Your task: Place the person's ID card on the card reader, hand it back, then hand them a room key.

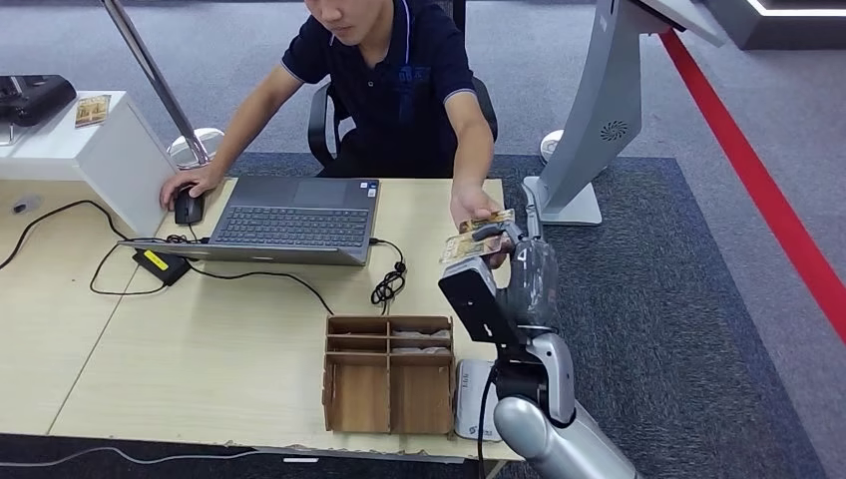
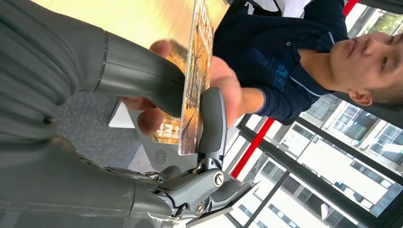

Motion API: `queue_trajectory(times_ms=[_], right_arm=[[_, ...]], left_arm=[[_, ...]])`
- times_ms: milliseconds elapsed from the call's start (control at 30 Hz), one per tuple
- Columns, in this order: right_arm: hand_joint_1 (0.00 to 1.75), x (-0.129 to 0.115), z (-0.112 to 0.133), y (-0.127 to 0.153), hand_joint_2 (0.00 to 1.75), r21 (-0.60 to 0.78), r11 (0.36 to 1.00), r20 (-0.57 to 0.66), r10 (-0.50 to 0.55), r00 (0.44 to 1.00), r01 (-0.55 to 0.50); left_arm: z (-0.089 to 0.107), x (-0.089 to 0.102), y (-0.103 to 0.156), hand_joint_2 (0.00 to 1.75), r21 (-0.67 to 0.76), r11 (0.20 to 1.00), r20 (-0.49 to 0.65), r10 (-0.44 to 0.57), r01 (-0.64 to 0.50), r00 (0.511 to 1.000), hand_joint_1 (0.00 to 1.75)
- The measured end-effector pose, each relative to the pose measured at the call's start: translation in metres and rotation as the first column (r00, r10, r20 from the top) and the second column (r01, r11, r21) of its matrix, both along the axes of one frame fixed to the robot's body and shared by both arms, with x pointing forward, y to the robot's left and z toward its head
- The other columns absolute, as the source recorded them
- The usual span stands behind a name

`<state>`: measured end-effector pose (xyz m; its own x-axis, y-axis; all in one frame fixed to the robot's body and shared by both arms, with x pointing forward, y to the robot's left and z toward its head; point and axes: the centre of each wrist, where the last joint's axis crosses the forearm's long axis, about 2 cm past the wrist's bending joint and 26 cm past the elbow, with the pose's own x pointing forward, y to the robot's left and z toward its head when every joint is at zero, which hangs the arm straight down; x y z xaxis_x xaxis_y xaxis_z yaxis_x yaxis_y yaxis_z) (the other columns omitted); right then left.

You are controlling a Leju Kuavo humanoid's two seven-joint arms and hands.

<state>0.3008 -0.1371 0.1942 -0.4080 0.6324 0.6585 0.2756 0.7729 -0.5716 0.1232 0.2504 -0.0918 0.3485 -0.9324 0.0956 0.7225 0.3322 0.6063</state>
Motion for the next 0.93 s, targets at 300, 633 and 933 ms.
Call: queue_trajectory(times_ms=[300,633,933], right_arm=[[1.75,0.007,0.001,0.01,1.75,-0.004,1.0,-0.011,0.009,1.0,-0.009],[1.75,0.008,-0.006,0.013,1.75,-0.018,1.0,-0.034,0.01,0.999,-0.011],[0.0,0.007,-0.01,0.014,1.75,-0.034,0.999,-0.046,0.009,0.999,-0.011]], left_arm=[[0.001,0.004,-0.002,0.0,0.001,1.0,0.005,-0.024,0.024,1.0,0.0],[0.001,0.005,-0.003,0.0,0.001,1.0,0.006,-0.03,0.03,1.0,0.0],[0.001,0.005,-0.003,0.0,0.001,1.0,0.007,-0.031,0.031,1.0,0.0]])
